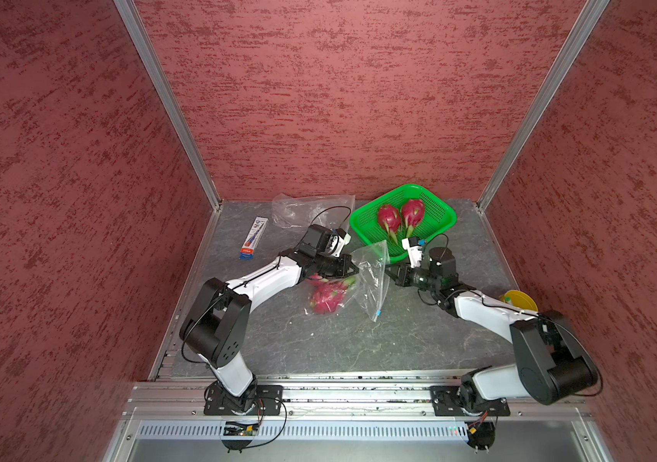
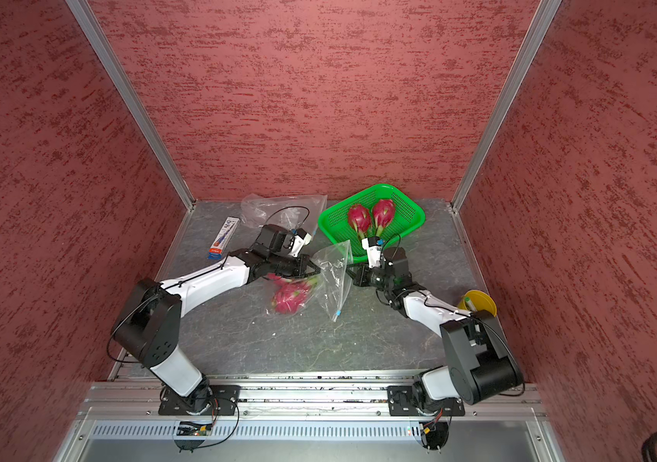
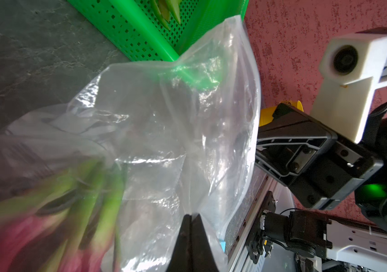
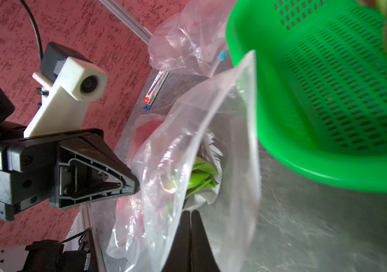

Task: Open the zip-top bag and take out the dragon fruit
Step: Open the zipper of the food storage bag at the center of the board, then pick up the dragon fruit from the zipper food storage bag.

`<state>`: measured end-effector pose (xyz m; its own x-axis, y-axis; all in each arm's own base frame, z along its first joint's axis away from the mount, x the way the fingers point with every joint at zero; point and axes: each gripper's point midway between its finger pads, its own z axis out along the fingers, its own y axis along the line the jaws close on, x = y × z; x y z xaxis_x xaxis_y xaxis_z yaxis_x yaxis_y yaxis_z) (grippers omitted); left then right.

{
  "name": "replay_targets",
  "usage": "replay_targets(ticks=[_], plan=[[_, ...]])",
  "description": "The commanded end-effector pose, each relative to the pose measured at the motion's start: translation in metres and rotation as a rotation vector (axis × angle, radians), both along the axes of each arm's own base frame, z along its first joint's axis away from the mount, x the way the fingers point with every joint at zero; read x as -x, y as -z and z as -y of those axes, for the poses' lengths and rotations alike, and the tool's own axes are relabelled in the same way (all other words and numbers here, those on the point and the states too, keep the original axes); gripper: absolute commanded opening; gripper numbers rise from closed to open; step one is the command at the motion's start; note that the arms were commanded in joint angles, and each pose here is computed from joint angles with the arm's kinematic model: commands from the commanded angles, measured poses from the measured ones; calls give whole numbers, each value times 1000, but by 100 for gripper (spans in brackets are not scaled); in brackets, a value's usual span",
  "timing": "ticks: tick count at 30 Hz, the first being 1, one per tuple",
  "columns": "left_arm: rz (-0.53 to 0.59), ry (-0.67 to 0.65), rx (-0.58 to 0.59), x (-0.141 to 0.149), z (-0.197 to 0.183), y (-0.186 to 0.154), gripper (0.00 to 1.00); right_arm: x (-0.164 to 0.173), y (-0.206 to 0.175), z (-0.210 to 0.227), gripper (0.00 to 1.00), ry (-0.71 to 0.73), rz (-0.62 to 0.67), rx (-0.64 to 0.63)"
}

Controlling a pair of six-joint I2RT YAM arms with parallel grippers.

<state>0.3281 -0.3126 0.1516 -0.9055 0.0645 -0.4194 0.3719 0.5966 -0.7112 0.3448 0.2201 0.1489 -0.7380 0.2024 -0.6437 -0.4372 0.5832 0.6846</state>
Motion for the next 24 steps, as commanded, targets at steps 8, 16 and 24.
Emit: replay_targets(ticks=[8, 16, 24], plan=[[18, 52, 125, 11, 14, -32, 0, 4, -2, -52, 0, -163, 11, -81], [11, 44, 201, 10, 12, -45, 0, 34, 1, -87, 1, -320, -36, -165], [0, 108, 293, 26, 11, -68, 0, 0, 30, -93, 7, -212, -58, -29]])
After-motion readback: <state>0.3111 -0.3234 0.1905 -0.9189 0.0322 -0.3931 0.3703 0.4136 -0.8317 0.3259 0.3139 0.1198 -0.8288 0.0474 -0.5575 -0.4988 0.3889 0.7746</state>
